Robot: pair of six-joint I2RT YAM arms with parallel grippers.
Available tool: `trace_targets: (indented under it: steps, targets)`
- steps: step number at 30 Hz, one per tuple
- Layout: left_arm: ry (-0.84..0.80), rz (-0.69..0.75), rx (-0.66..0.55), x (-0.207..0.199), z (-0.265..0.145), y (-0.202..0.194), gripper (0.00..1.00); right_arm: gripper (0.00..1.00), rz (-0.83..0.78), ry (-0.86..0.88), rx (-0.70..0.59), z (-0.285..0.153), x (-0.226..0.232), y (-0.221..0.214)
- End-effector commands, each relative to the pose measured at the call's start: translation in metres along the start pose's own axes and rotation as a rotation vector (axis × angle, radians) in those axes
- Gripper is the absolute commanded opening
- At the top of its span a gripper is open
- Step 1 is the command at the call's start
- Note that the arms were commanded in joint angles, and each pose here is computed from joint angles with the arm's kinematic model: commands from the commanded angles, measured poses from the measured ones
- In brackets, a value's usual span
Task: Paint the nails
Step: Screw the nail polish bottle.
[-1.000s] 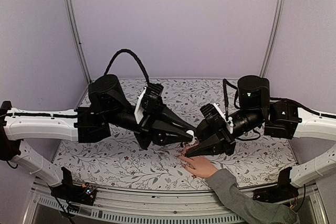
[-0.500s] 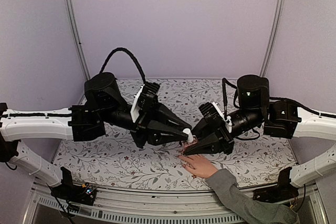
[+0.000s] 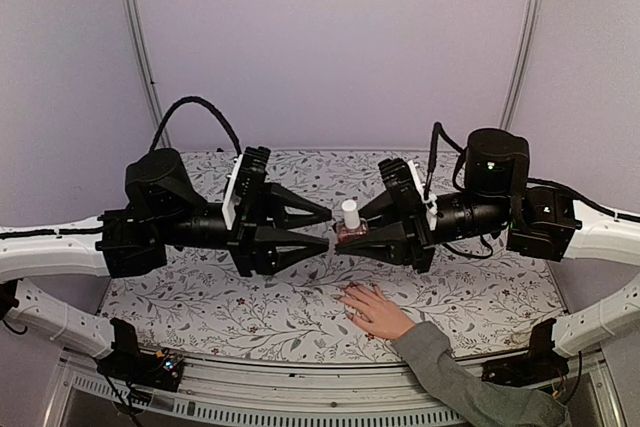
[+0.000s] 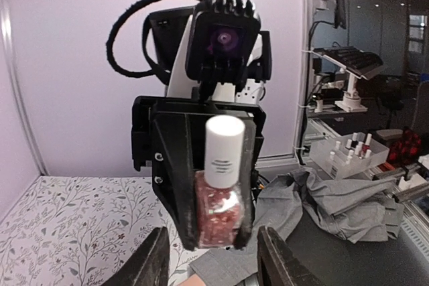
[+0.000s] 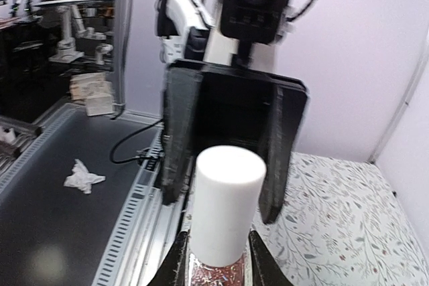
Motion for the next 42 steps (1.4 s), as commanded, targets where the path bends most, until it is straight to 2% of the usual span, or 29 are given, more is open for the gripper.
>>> trace_targets:
  steps: [1,5,11,21,27,34,38,42]
  targets:
    - [0.254,-0.056,-0.033,0.017,-0.017,0.002,0.46,0.0,0.048,-0.39,-0.039,-0.004,-0.037,0.011]
    - [0.393,-0.088,-0.077,0.025,-0.025,0.007,0.46,0.0,0.075,-0.536,-0.009,-0.003,-0.053,0.001]
    - [0.478,-0.131,-0.02,0.04,-0.009,0.005,0.45,0.0,0.093,-0.652,0.018,-0.001,-0.066,-0.006]
    - [0.552,-0.188,-0.009,0.057,0.018,0.0,0.44,0.0,0.114,-0.668,0.046,0.001,-0.069,-0.013]
    - [0.536,-0.193,-0.001,0.059,0.026,-0.005,0.41,0.0,0.114,-0.654,0.045,0.0,-0.067,-0.013]
    - [0.502,-0.197,0.025,0.057,0.032,-0.013,0.27,0.0,0.113,-0.645,0.029,-0.001,-0.065,-0.009]
    - [0.498,-0.193,0.033,0.055,0.031,-0.019,0.1,0.0,0.115,-0.651,0.023,-0.001,-0.066,-0.007]
    - [0.493,-0.186,0.038,0.051,0.028,-0.026,0.02,0.0,0.128,-0.645,0.003,-0.002,-0.065,-0.003]
Point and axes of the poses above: each gripper's point midway between its finger pads, its own z axis out along the fingers, its own x axis along the line the jaws close on, y = z × x, the point moved 8 cm from there along -z, back along the fingers, and after that the axes turned 12 degrees about z, right-handed, at the moved point
